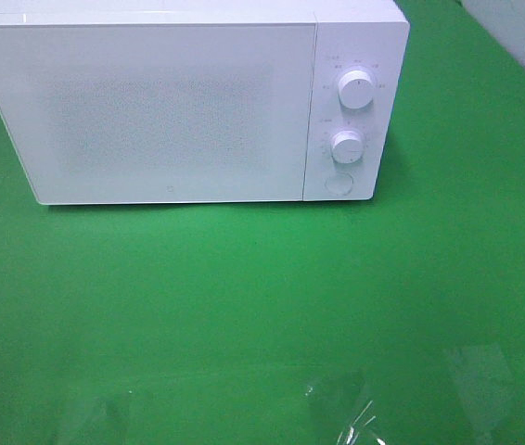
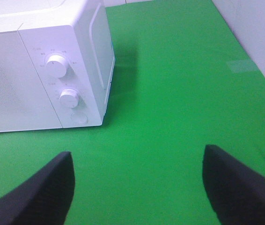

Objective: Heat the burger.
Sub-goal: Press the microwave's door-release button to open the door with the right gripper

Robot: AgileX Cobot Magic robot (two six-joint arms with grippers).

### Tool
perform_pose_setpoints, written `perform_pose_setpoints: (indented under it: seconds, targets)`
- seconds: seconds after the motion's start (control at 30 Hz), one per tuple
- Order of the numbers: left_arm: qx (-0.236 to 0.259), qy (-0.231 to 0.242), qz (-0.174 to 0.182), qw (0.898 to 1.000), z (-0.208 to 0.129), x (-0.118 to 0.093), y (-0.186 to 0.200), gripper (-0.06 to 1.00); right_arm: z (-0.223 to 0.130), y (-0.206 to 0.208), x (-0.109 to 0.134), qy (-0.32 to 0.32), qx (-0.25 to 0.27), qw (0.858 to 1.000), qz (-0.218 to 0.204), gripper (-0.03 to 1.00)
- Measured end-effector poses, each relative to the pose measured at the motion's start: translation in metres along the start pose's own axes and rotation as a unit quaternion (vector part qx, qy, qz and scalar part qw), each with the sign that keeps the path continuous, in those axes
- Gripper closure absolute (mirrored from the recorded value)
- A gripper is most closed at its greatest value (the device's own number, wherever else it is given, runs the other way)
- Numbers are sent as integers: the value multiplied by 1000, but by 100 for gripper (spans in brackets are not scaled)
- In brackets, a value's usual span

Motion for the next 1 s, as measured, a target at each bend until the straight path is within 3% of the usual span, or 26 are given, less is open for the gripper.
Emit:
perform_pose_setpoints:
  seconds: [0.53, 0.8, 1.0]
  targets:
    - [0, 0, 0, 1000, 0, 0, 0, -2, 6, -89, 7, 1, 45, 999, 16, 24]
    - [0, 0, 0, 1000, 0, 0, 0, -2, 6, -125, 11, -21, 31, 999, 21, 24]
    - [0, 0, 0, 1000, 0, 0, 0, -2, -14, -157, 18, -38, 7, 999, 29, 24]
Point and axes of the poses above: a point on each arm's last joint axis where the gripper is mounted, y pointing back along that axis away from the gripper, x along the wrist's bending axis when the last joint is at zero, z = x × y, the point moved 8 cm from there along -y, pointing out along that axis toward the gripper, and after that the axes turned 11 degrees about y, right-handed, at the moved point
